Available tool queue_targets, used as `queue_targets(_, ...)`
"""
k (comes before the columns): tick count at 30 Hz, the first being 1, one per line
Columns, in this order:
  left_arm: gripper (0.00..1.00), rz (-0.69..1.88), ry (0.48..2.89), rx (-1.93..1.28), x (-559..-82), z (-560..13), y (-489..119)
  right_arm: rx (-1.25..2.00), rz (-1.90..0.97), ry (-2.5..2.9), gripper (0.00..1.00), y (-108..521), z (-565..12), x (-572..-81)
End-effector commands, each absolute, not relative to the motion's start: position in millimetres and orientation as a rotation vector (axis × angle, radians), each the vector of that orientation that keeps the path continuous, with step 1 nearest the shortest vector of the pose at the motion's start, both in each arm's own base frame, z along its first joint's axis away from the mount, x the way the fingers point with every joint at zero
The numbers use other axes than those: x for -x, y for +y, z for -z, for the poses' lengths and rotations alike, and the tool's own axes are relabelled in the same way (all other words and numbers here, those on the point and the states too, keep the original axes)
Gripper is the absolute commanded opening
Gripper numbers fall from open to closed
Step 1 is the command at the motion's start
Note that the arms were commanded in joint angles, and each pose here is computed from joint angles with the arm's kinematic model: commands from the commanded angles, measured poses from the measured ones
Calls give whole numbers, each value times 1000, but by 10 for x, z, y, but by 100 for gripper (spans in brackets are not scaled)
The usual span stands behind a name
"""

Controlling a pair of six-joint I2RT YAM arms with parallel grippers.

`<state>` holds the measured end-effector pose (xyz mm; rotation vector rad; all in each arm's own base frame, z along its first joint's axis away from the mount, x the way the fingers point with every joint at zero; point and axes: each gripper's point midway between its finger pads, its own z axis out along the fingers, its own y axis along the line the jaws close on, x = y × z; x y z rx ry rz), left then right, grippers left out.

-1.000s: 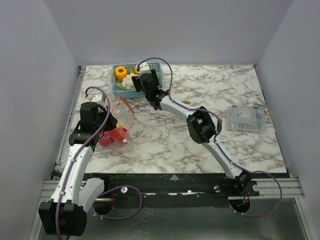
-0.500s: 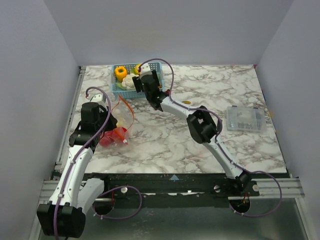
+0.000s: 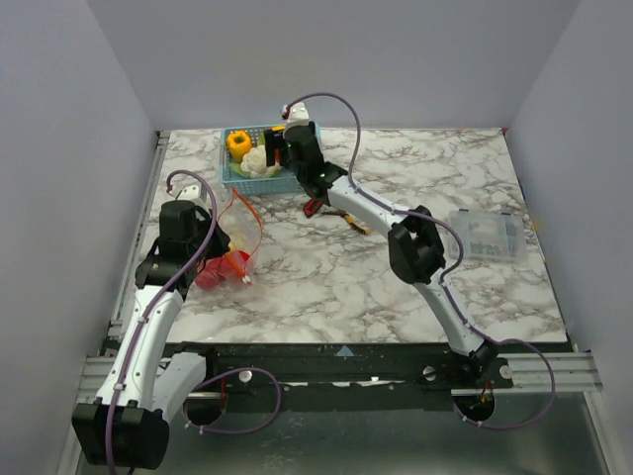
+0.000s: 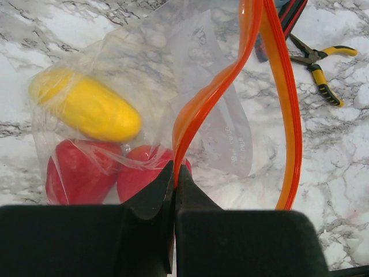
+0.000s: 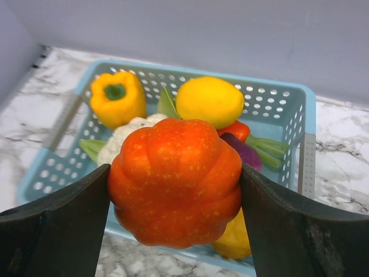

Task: Place the food in the zip-top bag and seal the zipper

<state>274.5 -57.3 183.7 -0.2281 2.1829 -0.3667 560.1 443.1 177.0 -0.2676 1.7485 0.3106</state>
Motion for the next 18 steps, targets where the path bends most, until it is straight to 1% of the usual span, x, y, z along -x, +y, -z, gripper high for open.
queue_targets(1,0,355,2186,251,-2763,-1902,-554,235,-514,1733,1,4449,-2542,-5291)
queue_targets(4,0,370,2203,245,-2761,-1876,-580,242,-652,1789,1,4498,-2640,-5017)
queue_targets(8,0,391,2216,241,-2748,-1859,-612,303,-905,1837,1,4633,-2674,-4501)
queue_targets(12,0,395,2213,268,-2731,-1875,-606,331,-1059,1857,1,4663,-2711,-4077)
queue_targets(15,0,378,2211,297,-2714,-1865,-572,361,-1228,1836,1,4681,-2772,-3740)
queue_targets(18,0,379,2217,319,-2692,-1843,-567,393,-1315,1796,1,4676,-2846,-3434)
